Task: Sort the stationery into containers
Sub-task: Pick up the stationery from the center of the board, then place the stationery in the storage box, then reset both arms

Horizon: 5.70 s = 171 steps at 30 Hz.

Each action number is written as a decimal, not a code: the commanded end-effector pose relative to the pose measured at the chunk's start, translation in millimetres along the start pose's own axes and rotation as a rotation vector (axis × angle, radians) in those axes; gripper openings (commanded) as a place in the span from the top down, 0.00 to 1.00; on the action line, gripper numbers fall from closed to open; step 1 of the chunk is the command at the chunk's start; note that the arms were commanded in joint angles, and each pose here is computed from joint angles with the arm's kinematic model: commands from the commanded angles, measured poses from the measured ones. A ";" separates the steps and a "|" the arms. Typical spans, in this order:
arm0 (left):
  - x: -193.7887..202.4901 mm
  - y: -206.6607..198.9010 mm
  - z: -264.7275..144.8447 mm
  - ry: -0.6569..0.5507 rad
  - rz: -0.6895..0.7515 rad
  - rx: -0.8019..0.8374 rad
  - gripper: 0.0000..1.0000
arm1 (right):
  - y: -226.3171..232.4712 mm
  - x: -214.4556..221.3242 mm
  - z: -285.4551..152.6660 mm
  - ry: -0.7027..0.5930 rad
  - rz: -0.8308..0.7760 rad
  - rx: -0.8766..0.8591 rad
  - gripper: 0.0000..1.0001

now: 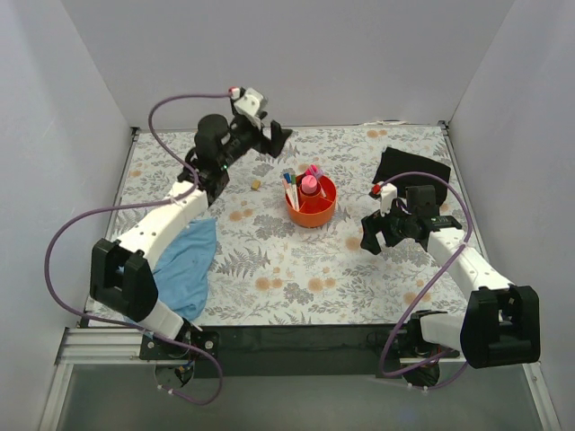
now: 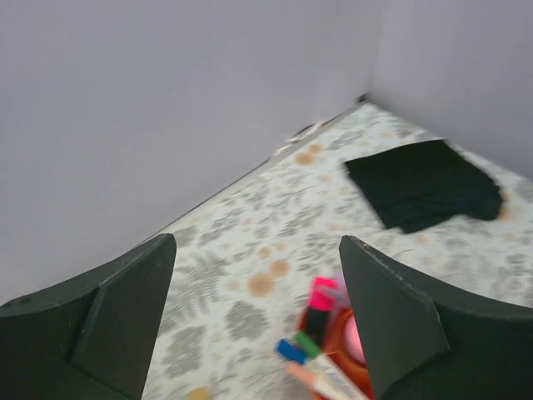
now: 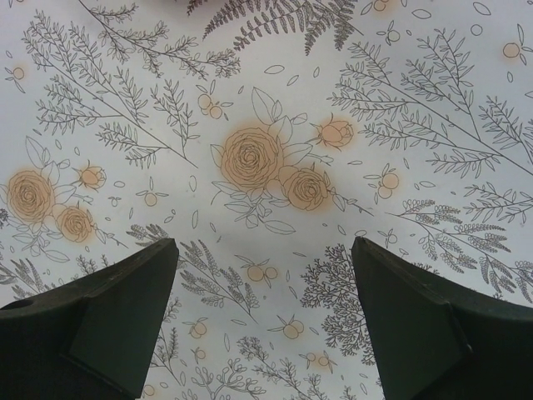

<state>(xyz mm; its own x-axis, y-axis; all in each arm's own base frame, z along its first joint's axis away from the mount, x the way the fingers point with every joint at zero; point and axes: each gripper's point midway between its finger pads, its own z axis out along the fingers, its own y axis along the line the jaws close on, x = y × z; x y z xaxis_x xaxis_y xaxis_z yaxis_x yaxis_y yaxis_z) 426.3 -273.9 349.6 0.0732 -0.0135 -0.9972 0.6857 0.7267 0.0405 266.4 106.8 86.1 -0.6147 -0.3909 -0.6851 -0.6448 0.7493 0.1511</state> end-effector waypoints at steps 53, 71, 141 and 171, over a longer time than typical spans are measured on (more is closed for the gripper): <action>233.2 102.9 -12.0 0.851 -0.155 -0.184 1.00 | -13.6 -19.6 4.9 -0.043 0.003 0.008 0.05; 82.0 -58.0 -20.7 0.346 -0.226 0.241 1.00 | -15.3 -25.7 -6.6 -0.059 -0.026 0.044 0.06; 160.7 -116.8 -7.5 0.453 -0.280 0.374 0.39 | -17.7 -14.7 -11.9 -0.079 0.039 0.069 0.02; 149.9 121.4 -139.1 0.379 -0.196 -0.700 0.02 | -124.8 -93.9 -78.9 -0.207 0.229 0.688 0.02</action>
<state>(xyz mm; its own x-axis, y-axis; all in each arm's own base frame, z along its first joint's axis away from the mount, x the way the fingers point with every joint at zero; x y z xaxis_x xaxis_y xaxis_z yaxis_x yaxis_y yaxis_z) 401.7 -108.9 175.3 -0.3837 0.0506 -0.9221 0.1337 0.9910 -0.0012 339.9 7.1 156.2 -0.6398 -0.1491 -0.7539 -0.0683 0.9882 -0.1375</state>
